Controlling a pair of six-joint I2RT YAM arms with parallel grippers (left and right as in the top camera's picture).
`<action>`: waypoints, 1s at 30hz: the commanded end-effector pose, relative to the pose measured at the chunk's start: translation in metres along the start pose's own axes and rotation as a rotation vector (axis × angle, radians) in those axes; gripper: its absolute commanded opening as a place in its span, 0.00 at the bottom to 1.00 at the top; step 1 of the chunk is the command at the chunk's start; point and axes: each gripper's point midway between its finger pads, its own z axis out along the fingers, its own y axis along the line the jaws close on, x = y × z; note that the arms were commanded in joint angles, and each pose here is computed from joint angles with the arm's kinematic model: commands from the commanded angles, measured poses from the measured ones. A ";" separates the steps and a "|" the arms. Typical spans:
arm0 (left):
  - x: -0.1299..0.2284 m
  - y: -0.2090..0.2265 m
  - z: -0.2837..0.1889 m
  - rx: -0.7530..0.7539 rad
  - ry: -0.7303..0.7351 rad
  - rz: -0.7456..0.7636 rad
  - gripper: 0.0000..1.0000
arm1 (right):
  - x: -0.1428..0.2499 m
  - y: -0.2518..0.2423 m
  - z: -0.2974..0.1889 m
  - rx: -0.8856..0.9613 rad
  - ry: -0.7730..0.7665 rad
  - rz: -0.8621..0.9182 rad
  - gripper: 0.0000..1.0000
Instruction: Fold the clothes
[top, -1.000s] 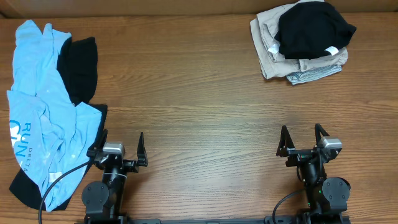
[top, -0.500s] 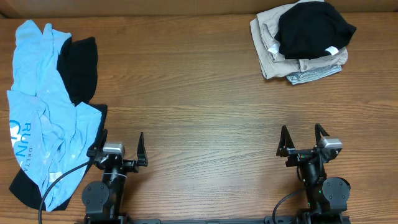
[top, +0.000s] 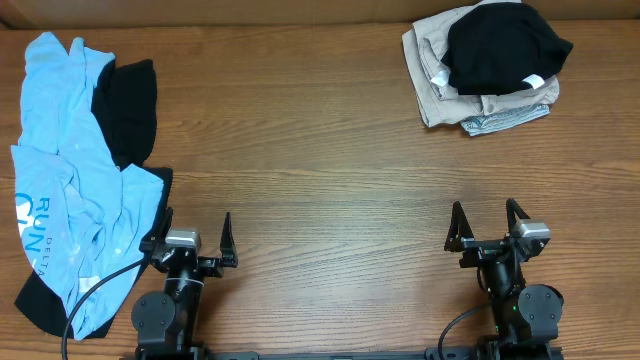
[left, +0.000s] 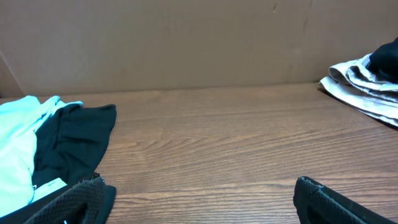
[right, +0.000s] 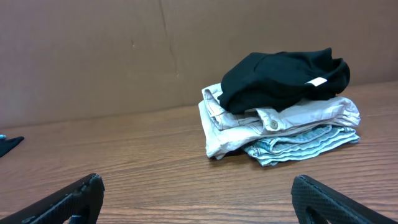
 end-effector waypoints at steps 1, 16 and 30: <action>0.000 0.003 0.000 -0.013 -0.006 0.005 1.00 | 0.002 -0.002 0.000 0.006 -0.005 0.000 1.00; 0.000 0.002 0.000 -0.008 -0.009 0.005 1.00 | 0.001 -0.002 0.000 0.006 -0.006 0.000 1.00; -0.013 -0.006 -0.002 0.037 -0.043 0.010 1.00 | 0.001 0.003 0.000 -0.021 -0.004 -0.001 1.00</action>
